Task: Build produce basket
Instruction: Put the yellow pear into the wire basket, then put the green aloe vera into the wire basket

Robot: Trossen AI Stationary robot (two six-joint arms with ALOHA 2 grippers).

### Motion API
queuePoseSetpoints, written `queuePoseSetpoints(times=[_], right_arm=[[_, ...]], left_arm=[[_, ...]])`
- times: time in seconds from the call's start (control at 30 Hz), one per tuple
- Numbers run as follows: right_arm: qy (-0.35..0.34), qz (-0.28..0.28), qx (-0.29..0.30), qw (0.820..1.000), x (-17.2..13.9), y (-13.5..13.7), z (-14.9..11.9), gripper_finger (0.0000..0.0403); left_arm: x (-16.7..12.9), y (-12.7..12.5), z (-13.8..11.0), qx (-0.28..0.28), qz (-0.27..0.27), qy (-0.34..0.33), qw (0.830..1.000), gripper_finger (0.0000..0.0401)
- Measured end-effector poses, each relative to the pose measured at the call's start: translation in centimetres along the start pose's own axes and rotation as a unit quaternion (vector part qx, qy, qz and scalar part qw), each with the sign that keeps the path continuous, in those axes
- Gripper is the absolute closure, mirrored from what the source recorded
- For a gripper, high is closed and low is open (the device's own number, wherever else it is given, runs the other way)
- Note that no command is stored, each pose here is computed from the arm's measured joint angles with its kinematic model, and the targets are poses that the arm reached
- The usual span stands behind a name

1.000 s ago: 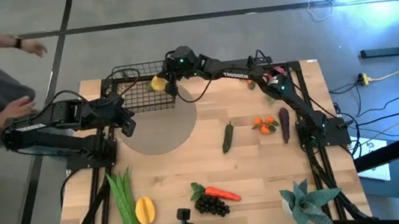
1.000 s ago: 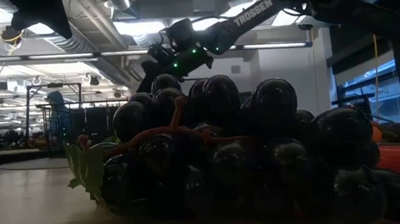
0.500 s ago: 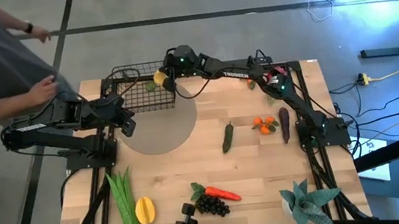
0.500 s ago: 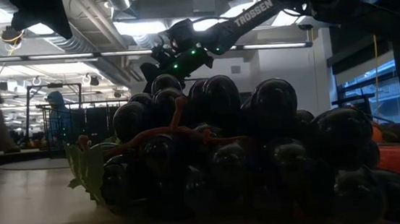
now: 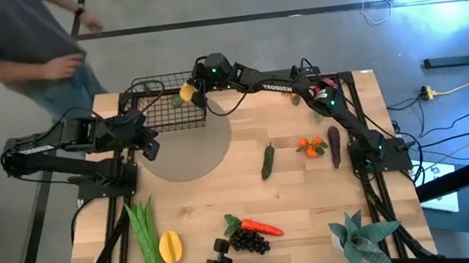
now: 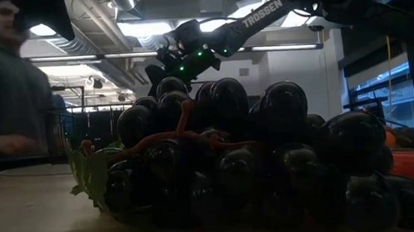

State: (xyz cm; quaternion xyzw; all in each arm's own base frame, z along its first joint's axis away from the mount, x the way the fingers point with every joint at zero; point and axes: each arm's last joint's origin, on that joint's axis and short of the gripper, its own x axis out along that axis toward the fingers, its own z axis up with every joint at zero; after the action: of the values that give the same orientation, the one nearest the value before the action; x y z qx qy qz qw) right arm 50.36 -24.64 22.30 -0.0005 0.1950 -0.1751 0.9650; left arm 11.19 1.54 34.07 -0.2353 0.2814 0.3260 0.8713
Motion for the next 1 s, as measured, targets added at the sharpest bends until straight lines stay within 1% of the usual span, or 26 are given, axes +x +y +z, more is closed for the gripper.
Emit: queuePoseSetpoints(times=[0.23, 0.4, 0.53, 0.63, 0.83, 1.0], right_arm=[[0.000, 0.000, 0.001, 1.000, -0.01, -0.02, 0.00, 0.0403], [0.002, -0.021, 0.005, 1.000, -0.01, -0.14, -0.01, 0.0402], [0.002, -0.022, 0.005, 1.000, -0.03, -0.15, 0.00, 0.0399], [0.002, -0.022, 0.005, 1.000, -0.06, -0.15, 0.05, 0.0386], [0.002, -0.023, 0.005, 1.000, -0.07, -0.17, 0.06, 0.0346], [0.002, -0.029, 0.010, 1.000, -0.06, -0.19, 0.05, 0.0336]], left_arm=[[0.00, 0.00, 0.00, 0.000, 0.000, 0.000, 1.000, 0.0401], [0.00, 0.00, 0.00, 0.000, 0.000, 0.000, 1.000, 0.0401], [0.00, 0.00, 0.00, 0.000, 0.000, 0.000, 1.000, 0.0401], [0.00, 0.00, 0.00, 0.000, 0.000, 0.000, 1.000, 0.0401], [0.00, 0.00, 0.00, 0.000, 0.000, 0.000, 1.000, 0.0401], [0.00, 0.00, 0.00, 0.000, 0.000, 0.000, 1.000, 0.0401]])
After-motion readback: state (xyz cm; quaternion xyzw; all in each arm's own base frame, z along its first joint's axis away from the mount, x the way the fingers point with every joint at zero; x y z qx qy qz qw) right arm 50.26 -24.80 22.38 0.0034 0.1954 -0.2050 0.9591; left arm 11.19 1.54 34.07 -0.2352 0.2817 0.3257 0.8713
